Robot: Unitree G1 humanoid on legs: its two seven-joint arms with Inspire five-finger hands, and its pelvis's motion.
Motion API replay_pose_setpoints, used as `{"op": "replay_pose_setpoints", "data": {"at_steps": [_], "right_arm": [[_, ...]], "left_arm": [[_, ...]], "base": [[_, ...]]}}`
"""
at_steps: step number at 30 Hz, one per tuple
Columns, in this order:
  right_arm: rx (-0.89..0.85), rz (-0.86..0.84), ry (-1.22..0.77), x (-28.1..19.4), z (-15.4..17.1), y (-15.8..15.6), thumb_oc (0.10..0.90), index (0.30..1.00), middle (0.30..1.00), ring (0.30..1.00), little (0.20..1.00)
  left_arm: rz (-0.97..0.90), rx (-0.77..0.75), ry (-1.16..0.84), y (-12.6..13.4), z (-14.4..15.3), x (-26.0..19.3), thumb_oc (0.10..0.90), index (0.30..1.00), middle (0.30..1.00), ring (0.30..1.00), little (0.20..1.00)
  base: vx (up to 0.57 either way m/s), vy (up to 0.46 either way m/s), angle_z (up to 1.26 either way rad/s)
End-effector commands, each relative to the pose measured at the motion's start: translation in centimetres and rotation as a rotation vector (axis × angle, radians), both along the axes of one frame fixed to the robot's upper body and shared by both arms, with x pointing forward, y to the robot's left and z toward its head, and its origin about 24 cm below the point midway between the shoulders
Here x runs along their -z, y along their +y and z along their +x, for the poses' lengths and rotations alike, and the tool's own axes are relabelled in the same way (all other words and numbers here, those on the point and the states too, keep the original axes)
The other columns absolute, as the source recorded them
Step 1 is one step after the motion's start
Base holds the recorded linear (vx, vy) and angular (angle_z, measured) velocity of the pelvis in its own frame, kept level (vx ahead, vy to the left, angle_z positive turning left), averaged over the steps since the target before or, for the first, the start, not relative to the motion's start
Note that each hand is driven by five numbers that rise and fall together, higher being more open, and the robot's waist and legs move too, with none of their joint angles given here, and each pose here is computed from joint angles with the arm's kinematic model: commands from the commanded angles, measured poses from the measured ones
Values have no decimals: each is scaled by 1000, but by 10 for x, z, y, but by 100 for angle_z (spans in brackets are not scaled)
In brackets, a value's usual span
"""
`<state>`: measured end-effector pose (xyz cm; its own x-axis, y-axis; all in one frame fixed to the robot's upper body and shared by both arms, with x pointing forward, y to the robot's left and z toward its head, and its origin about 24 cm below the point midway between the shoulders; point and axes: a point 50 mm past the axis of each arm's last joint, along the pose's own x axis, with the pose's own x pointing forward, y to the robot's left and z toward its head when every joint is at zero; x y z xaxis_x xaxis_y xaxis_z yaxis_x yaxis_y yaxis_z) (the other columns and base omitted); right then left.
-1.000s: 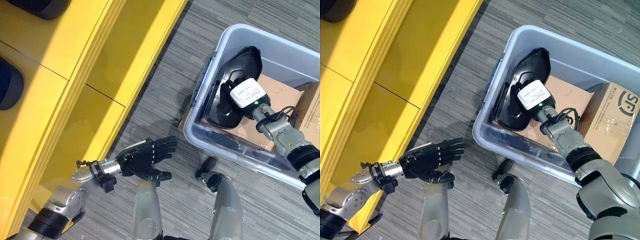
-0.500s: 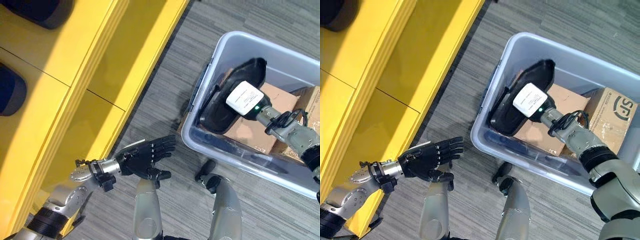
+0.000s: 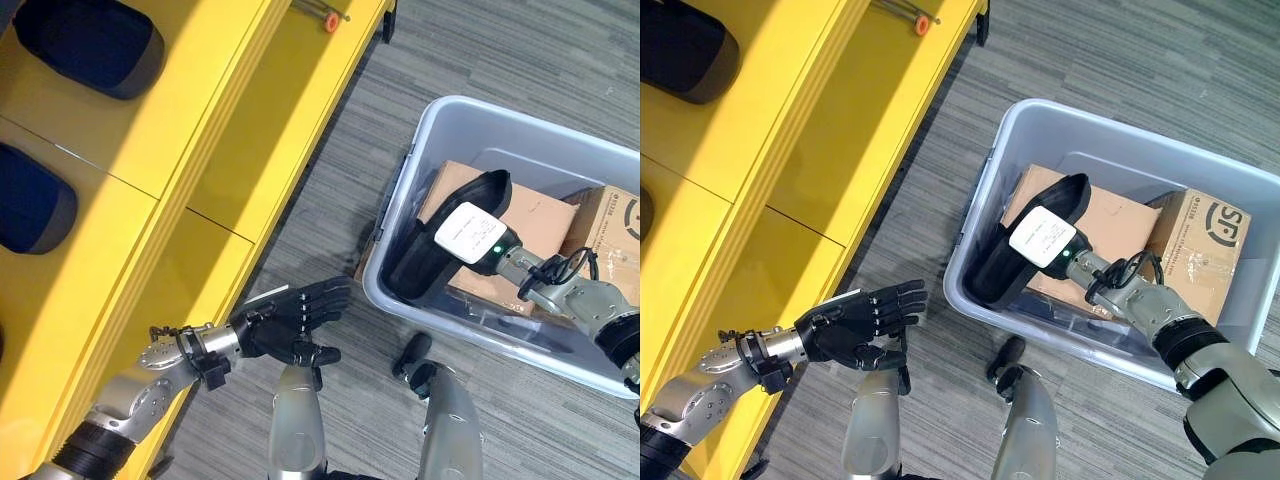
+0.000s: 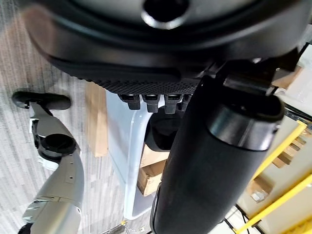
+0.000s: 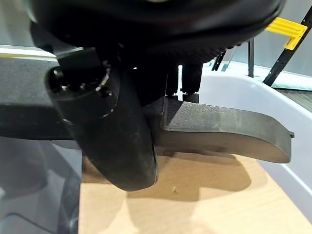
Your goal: Move parts from the plastic box to the shelf.
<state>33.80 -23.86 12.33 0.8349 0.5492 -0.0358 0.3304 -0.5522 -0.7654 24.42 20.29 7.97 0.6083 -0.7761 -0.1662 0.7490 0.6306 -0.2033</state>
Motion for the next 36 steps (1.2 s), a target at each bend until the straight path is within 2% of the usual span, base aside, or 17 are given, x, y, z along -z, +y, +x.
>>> {"op": "replay_pose_setpoints", "data": {"at_steps": [1,3,9,10,11,19,21,23,27,29,31,36], "right_arm": [[-101,196,-122,-43,-2,16,400,300,300,300,300],[-49,298,-142,-50,-5,11,400,300,300,300,300],[99,407,-62,-24,-22,-16,400,300,300,300,300],[237,449,-7,-14,-26,-30,400,300,300,300,300],[287,447,37,-7,-28,-35,400,300,300,300,300],[497,551,338,48,-55,-49,400,300,300,300,300],[486,517,340,51,-58,-48,400,300,300,300,300],[469,475,396,55,-63,-44,400,300,300,300,300],[479,554,501,50,-72,-43,400,300,300,300,300],[366,503,496,40,-76,-30,400,300,300,300,300],[310,520,511,29,-77,-21,400,300,300,300,300],[187,648,634,7,-84,7,400,300,300,300,300]], "left_arm": [[-160,121,-139,-25,-8,-20,900,1000,1000,1000,1000],[-198,108,-139,-26,-9,-20,900,1000,1000,1000,1000],[-221,59,-150,-22,-16,-16,900,1000,1000,1000,1000],[-227,56,-138,-20,-20,-12,900,1000,1000,1000,1000],[-228,64,-134,-19,-22,-10,900,1000,1000,1000,1000],[-227,17,-132,-17,-28,2,900,1000,1000,1000,1000],[-189,23,-111,-16,-30,8,900,1000,1000,1000,1000],[-65,9,-124,-10,-32,14,900,1000,1000,1000,1000],[21,-46,-170,3,-34,10,900,1000,1000,1000,1000],[171,-118,-275,15,-32,5,900,1000,1000,1000,1000],[222,-160,-341,19,-29,-1,900,1000,1000,1000,1000],[448,-115,-611,16,-26,-19,900,1000,1000,1000,1000]], "base": [[43,147,-3],[58,177,-4],[93,131,-2],[91,135,1],[131,184,2],[118,97,-1],[145,41,2],[137,36,-1],[69,51,0],[35,79,-6],[-16,60,-14],[-19,52,-7]]}}
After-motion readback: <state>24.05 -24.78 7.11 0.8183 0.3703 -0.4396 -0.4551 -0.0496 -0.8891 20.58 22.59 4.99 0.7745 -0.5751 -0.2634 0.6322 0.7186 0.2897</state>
